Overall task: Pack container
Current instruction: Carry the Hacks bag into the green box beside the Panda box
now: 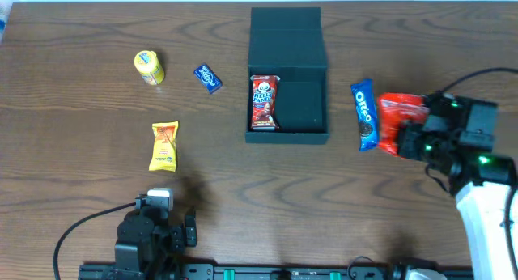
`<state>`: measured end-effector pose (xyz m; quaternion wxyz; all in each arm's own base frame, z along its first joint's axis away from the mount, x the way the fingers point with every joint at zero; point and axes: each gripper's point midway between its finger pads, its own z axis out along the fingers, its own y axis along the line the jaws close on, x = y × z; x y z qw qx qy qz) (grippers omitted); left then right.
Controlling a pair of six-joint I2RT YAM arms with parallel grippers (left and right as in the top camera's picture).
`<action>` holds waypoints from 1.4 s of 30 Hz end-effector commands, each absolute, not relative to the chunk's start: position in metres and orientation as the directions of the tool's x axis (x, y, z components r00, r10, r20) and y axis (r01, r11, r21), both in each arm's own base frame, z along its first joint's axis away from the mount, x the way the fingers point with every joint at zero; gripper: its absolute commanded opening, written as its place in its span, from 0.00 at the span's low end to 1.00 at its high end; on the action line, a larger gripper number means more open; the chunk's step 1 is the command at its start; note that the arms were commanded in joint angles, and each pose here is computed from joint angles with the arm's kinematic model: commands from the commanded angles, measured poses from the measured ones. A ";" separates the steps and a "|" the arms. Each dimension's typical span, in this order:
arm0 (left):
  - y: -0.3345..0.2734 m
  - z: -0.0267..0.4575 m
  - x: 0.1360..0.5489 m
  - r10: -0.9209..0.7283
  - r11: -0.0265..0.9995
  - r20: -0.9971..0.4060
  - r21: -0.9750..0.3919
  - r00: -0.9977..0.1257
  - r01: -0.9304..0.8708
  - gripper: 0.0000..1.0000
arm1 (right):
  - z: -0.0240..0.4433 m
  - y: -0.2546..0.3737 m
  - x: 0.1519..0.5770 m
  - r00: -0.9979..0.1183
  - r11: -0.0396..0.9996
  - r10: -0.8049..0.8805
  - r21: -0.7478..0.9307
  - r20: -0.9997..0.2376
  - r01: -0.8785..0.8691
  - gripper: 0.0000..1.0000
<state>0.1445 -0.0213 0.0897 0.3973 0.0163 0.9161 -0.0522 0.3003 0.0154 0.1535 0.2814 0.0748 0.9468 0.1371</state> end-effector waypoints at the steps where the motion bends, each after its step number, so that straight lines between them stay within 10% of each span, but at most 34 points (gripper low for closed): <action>1: -0.018 0.075 0.140 -0.023 0.996 -0.696 -0.081 -0.717 0.047 0.95 | 0.198 0.064 0.307 -0.809 0.918 0.179 0.390 -0.560 -0.067 0.04; 12: -0.018 0.075 0.140 -0.023 0.996 -0.696 -0.081 -0.717 0.047 0.95 | 0.233 0.165 0.333 -0.822 0.906 0.137 0.405 -0.552 -0.121 0.02; 42: -0.018 0.075 0.140 -0.023 0.996 -0.696 -0.081 -0.717 0.047 0.95 | 0.084 0.207 0.421 -0.883 0.962 0.174 0.265 -0.436 0.059 0.05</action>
